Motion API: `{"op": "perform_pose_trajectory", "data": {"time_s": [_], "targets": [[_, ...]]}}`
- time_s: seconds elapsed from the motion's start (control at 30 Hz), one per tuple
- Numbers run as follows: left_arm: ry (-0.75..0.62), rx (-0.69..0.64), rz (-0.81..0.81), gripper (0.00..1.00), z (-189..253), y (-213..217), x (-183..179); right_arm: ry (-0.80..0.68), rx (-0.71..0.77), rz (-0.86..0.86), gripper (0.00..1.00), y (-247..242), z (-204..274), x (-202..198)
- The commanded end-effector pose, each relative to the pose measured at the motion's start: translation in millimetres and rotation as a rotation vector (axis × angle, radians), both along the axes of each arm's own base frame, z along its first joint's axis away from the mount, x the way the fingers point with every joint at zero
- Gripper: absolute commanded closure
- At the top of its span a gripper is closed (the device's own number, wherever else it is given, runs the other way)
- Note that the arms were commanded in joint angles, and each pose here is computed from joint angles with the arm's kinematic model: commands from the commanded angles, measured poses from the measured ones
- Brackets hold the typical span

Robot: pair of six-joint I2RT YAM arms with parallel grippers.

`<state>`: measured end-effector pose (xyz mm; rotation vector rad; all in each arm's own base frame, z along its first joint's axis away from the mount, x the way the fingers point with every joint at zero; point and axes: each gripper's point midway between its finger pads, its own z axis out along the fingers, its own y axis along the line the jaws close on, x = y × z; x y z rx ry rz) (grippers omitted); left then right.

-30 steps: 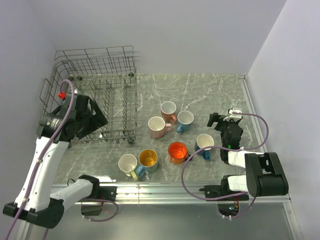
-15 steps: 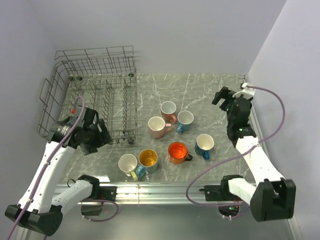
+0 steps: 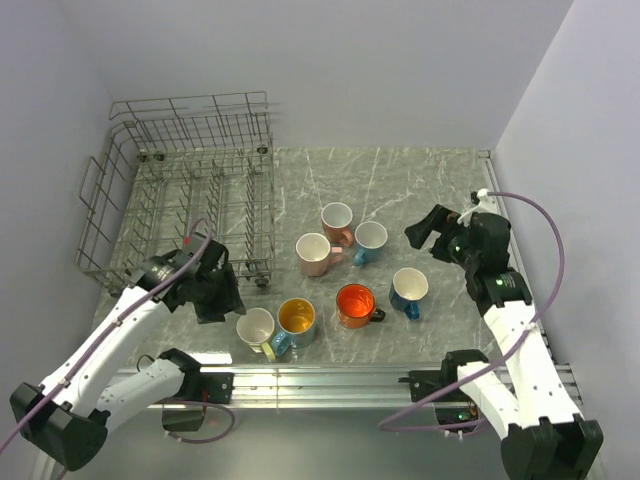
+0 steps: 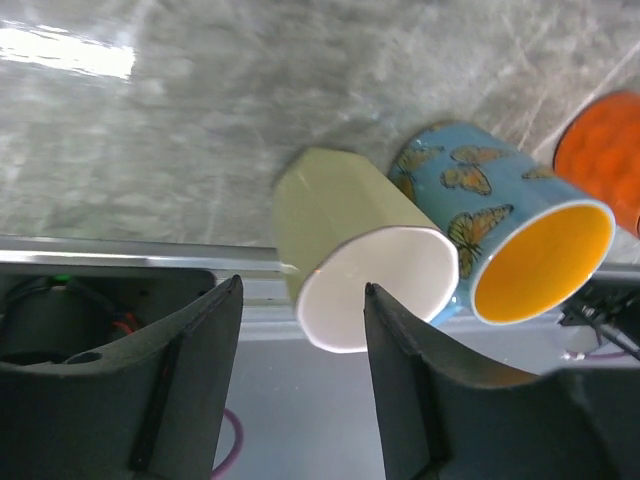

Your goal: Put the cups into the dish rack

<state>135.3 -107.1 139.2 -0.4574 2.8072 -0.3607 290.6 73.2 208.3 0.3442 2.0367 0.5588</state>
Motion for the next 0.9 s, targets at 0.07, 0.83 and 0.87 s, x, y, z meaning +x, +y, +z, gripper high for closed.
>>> {"op": "perform_pose_trajectory", "data": {"time_s": [0.07,0.83,0.87], "targets": [[-0.030,-0.039,0.002,0.45,-7,-28,5,-0.004,-0.010,0.076,0.00,8,11,-21],[0.036,0.142,-0.014,1.00,-48,-33,-9,0.017,0.029,0.087,0.00,14,5,-25],[0.034,0.141,-0.015,1.00,-48,-32,-10,0.016,0.032,0.084,0.01,13,6,-25]]}}
